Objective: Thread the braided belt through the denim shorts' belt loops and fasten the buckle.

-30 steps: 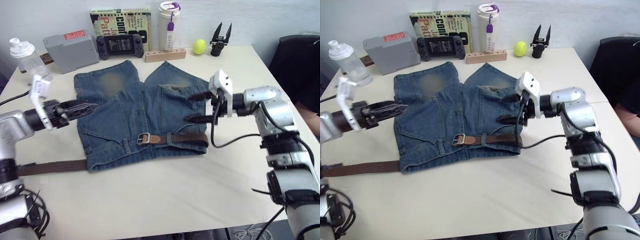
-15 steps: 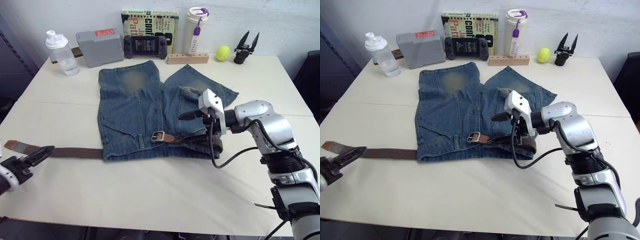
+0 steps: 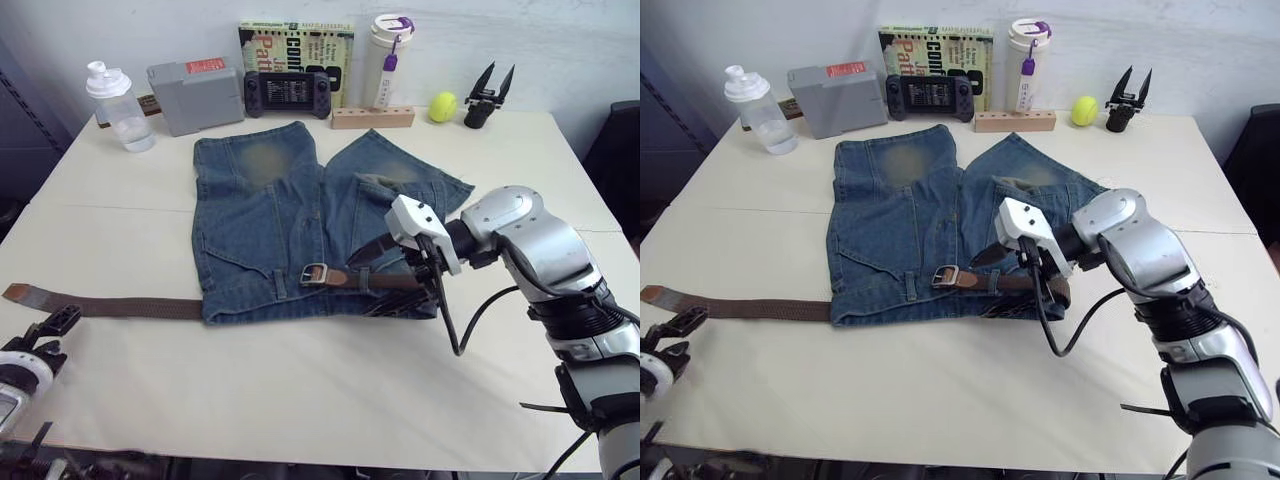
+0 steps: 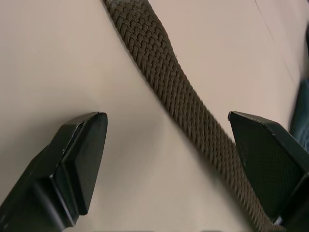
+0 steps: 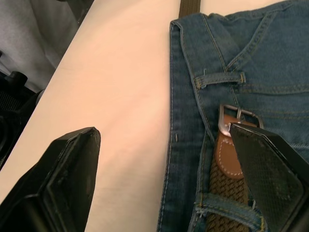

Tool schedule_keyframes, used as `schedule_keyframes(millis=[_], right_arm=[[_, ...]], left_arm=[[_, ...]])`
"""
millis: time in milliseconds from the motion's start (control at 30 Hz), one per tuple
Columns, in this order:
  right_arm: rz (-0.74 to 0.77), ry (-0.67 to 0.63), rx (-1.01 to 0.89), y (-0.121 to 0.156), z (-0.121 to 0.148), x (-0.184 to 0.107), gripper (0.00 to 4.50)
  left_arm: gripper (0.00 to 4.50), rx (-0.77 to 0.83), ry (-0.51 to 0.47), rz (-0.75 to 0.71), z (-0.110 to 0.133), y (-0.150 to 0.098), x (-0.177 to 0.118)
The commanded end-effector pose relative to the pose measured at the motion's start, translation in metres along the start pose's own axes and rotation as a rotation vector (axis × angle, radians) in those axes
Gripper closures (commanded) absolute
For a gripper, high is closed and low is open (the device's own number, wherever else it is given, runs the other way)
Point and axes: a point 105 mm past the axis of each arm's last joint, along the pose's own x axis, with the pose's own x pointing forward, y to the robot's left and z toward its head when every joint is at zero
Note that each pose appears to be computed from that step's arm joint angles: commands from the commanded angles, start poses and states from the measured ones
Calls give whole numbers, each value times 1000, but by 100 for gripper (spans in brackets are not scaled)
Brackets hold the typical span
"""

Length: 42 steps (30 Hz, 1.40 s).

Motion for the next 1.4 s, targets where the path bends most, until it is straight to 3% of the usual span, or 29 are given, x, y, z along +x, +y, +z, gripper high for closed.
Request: schedule_keyframes(millis=[33,133,200,367,500,700,1000,1133,1400], right_arm=[[-6,-24,-86,0,18,-5,0],[-18,-25,-80,-1,19,-6,0],[-55,-20,-75,-4,18,-10,0],[-89,-10,-68,-4,14,-15,0],[-90,-9,-71,-1,17,-16,0],[-112,-19,-84,-1,24,-17,0],[-150,-24,-98,-2,29,-22,0],[-165,-21,-99,-3,30,-23,0],[-188,-18,-108,-5,30,-26,0]], left_arm=[[10,-67,-8,41,-2,-3,8],[10,-116,20,15,-13,-14,16],[10,-134,97,-72,-34,-23,17],[10,-152,225,-167,-49,-16,-2],[10,-238,351,-250,-67,-32,-11],[10,-315,389,-275,-92,-59,2],[10,-526,366,-254,-79,-71,33],[10,-607,307,-293,-56,-74,42],[10,-666,182,-280,-12,-45,46]])
